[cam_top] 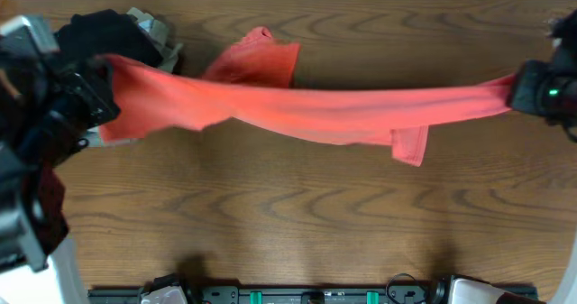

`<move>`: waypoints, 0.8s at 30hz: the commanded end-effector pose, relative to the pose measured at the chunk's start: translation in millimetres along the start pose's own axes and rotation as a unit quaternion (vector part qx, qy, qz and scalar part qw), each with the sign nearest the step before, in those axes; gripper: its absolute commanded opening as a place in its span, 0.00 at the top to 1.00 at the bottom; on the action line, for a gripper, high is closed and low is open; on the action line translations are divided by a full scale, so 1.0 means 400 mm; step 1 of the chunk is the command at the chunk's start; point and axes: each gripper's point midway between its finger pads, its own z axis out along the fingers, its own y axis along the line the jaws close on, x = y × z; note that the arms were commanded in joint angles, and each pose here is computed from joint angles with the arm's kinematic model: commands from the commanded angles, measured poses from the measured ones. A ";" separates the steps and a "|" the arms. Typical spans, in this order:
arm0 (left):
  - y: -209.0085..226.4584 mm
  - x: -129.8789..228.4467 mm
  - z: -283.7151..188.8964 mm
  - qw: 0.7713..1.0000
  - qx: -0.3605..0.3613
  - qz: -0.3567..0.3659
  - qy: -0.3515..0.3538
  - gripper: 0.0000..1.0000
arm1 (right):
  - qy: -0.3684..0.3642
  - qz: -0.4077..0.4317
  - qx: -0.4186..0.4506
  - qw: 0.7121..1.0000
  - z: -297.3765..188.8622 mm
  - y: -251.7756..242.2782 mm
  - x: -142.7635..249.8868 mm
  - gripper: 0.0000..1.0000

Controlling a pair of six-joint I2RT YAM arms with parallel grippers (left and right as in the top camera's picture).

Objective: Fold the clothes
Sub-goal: 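Lift the shirt with both grippers and stretch it apart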

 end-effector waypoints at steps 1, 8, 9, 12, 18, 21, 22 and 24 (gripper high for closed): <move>-0.065 -0.072 -0.083 0.997 0.021 0.035 -0.059 0.94 | -0.065 -0.003 0.021 0.998 -0.104 -0.026 -0.053 0.99; -0.125 -0.154 -0.165 0.990 0.035 0.057 -0.121 0.94 | -0.169 0.028 0.051 0.984 -0.259 -0.079 -0.133 0.99; -0.126 -0.160 -0.163 0.991 0.036 0.051 -0.122 0.94 | -0.176 0.029 0.052 0.983 -0.269 -0.081 -0.138 0.99; -0.116 -0.170 -0.135 0.992 0.037 0.030 -0.115 0.94 | -0.197 0.029 0.053 0.979 -0.289 -0.082 -0.157 0.99; -0.089 -0.167 -0.005 0.997 0.059 0.008 -0.058 0.94 | -0.181 0.027 0.036 0.982 -0.215 -0.078 -0.202 0.99; -0.076 -0.168 0.082 0.997 0.066 0.004 -0.033 0.94 | -0.152 0.026 0.014 0.988 -0.133 -0.068 -0.226 0.99; -0.075 -0.169 0.112 0.997 0.069 0.004 -0.027 0.94 | -0.141 0.024 0.007 0.990 -0.100 -0.066 -0.235 0.99; -0.079 -0.171 0.181 0.997 0.080 0.008 -0.016 0.94 | -0.125 0.025 -0.002 0.992 -0.035 -0.067 -0.257 0.99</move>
